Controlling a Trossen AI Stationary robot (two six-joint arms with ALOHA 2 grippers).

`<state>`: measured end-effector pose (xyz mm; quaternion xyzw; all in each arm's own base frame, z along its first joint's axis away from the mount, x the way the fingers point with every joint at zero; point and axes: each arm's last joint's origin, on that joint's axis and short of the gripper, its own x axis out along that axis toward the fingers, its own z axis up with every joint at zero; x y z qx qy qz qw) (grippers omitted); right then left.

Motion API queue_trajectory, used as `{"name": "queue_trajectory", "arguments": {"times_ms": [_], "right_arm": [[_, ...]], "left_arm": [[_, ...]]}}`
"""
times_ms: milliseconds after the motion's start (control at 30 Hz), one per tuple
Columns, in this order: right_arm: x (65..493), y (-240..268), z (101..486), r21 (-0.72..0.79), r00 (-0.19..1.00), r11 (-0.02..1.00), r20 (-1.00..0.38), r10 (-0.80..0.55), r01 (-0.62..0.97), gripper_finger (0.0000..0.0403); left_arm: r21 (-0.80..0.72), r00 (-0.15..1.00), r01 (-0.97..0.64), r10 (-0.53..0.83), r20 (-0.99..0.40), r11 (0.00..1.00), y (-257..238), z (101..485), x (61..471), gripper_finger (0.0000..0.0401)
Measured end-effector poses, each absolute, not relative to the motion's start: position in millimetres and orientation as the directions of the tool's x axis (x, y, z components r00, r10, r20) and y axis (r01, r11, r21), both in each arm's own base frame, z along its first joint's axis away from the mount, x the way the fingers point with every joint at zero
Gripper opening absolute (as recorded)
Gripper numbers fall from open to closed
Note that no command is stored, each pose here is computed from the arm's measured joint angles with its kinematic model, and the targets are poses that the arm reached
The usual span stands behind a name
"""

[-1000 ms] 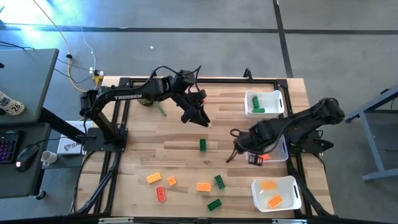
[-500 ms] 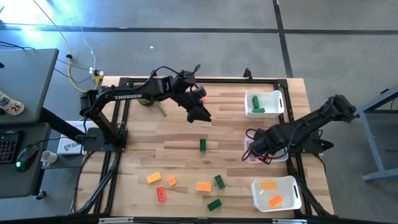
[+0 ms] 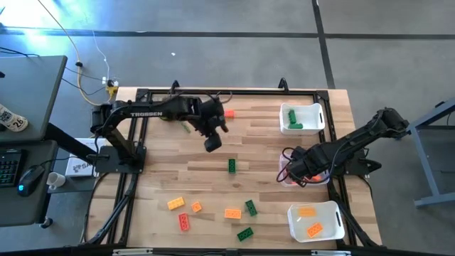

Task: Sort & place blocks by color
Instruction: Put the green game piece into the top white bin

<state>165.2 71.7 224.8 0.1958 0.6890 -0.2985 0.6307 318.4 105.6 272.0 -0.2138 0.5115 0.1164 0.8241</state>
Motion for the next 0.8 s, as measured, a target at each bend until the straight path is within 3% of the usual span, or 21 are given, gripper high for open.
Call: {"name": "queue_trajectory", "arguments": {"times_ms": [167,400,600,800], "right_arm": [[169,74,224,-0.121,-0.086,0.725,-0.993,-0.086,0.678,0.0121],[183,79,241,0.008,0.042,0.662,-0.998,-0.035,0.749,0.0122],[200,82,270,0.146,0.241,0.573,-0.966,-0.093,0.807,0.0122],[220,87,283,0.342,0.474,0.542,-0.872,-0.121,0.767,0.0129]], "left_arm": [[-0.155,0.346,-0.385,-0.014,-0.938,0.91,92,268,313,0.0207],[-0.145,0.322,-0.36,-0.023,-0.946,0.922,80,276,306,0.0207],[-0.112,0.318,-0.35,0.005,-0.948,0.93,76,290,292,0.0207],[-0.054,0.276,-0.366,0.053,-0.96,0.929,72,303,273,0.0207]]}}
